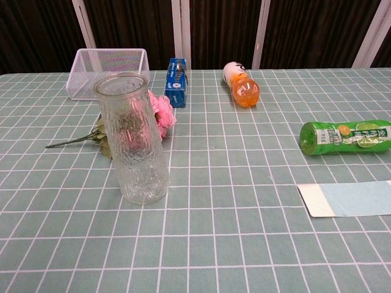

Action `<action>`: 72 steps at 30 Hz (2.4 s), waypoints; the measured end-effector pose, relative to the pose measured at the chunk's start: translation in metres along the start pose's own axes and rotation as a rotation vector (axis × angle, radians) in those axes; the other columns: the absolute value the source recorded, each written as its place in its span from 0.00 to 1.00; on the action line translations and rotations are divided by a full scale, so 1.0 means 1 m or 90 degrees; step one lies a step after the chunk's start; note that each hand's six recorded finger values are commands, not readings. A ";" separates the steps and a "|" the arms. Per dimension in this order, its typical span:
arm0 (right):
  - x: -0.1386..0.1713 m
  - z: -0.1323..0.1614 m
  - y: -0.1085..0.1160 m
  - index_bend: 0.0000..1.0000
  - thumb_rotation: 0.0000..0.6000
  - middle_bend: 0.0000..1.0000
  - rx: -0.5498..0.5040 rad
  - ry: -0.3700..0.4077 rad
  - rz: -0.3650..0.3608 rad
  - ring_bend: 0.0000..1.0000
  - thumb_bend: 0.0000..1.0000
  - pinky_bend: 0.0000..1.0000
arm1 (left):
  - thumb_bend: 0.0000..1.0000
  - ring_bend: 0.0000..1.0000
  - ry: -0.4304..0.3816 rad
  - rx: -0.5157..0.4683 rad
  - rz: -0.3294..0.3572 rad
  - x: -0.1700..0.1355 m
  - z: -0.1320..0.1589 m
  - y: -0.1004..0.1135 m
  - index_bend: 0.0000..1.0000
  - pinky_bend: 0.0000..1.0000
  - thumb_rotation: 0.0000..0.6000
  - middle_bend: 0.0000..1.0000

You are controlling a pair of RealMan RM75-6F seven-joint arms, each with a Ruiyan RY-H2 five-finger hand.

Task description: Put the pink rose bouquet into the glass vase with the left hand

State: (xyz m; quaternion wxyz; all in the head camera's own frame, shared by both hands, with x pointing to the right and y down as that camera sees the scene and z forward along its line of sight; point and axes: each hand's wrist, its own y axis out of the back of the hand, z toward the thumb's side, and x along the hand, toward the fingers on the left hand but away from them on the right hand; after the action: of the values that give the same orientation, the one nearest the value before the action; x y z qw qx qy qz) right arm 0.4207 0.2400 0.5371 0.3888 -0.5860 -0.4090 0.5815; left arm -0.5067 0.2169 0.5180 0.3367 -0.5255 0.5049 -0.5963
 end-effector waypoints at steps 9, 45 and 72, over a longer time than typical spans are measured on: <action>-0.001 0.000 0.000 0.10 1.00 0.04 0.001 -0.001 0.000 0.00 0.15 0.00 | 0.19 0.00 -0.005 0.003 -0.007 0.002 0.002 -0.004 0.17 0.02 1.00 0.08; -0.001 -0.007 0.002 0.10 1.00 0.04 0.004 -0.016 -0.004 0.00 0.15 0.00 | 0.15 0.00 -0.102 0.026 -0.234 0.132 0.185 -0.110 0.15 0.02 1.00 0.08; -0.004 -0.004 -0.003 0.10 1.00 0.04 0.010 -0.007 0.002 0.00 0.15 0.00 | 0.15 0.00 -0.174 0.034 -0.246 0.119 0.301 -0.190 0.15 0.02 1.00 0.09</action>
State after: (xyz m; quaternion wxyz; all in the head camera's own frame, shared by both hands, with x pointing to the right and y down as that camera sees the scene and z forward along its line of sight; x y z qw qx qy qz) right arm 0.4249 0.2376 0.5412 0.3902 -0.5806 -0.4056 0.5883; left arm -0.2177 0.0810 0.7150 0.2951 -0.6791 0.3286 -0.5863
